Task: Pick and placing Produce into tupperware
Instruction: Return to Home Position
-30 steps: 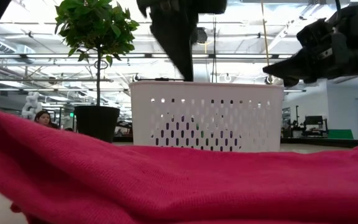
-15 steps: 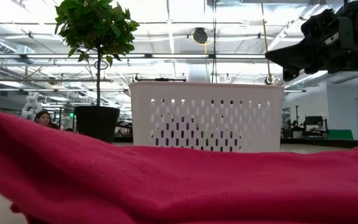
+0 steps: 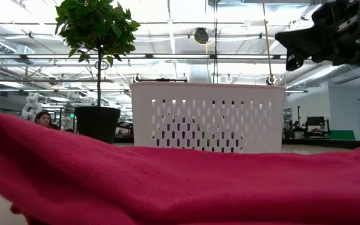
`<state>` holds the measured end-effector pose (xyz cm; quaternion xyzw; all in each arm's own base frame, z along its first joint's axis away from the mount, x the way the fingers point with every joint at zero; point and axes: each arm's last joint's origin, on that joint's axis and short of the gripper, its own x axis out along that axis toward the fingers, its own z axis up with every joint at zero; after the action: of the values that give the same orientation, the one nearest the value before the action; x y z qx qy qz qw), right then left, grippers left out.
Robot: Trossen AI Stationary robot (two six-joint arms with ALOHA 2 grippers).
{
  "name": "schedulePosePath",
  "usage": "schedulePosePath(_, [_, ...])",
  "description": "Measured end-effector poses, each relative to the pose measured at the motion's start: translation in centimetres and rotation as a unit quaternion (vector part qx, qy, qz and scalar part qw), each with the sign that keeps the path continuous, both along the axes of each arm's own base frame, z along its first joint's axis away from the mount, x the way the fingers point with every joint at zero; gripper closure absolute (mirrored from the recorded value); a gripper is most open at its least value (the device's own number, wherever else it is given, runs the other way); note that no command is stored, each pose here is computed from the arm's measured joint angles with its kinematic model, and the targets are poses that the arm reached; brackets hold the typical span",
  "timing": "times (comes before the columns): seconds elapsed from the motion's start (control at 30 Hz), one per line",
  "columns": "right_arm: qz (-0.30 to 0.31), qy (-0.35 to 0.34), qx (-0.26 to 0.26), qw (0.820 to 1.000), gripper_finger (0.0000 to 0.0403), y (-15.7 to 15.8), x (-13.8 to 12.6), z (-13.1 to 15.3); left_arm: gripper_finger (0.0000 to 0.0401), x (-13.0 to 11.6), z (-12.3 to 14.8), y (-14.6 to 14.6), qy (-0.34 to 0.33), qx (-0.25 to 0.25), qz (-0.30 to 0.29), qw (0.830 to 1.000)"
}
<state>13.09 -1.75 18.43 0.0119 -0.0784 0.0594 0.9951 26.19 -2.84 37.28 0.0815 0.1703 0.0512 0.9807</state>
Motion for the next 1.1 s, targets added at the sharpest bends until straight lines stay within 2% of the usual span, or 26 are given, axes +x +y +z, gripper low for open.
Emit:
schedulePosePath(0.13, [0.000,-0.015,-0.002,1.000,0.0403,0.0,-0.2,0.3,0.0401,-2.3,-3.1,1.0,-0.060,-0.003,-0.011,0.998])
schedulePosePath(0.3, [0.001,-0.014,0.007,1.000,0.0403,0.0,-0.2,0.3,0.0401,-4.5,-6.8,1.7,-0.077,0.011,-0.054,0.996])
schedulePosePath(0.47, [0.002,-0.023,0.009,1.000,0.0403,0.0,-0.2,0.5,0.0401,-6.7,-8.3,2.2,-0.154,0.016,-0.023,0.988])
schedulePosePath(0.63, [0.005,-0.039,0.018,0.999,0.0403,0.1,-0.3,0.8,0.0401,-10.1,-8.7,2.5,-0.211,0.026,0.000,0.977])
schedulePosePath(0.9, [0.012,-0.020,0.055,0.998,0.0403,0.0,-0.2,0.6,0.0401,-14.6,-8.2,2.7,-0.205,0.050,0.012,0.977])
schedulePosePath(1.0, [0.015,-0.011,0.078,0.997,0.0403,0.0,-0.2,0.4,0.0401,-15.3,-9.3,2.8,-0.144,0.061,0.040,0.987])
schedulePosePath(1.1, [0.017,0.002,0.099,0.995,0.0403,0.0,-0.2,0.2,0.0401,-15.5,-10.4,3.0,-0.095,0.044,0.073,0.992])
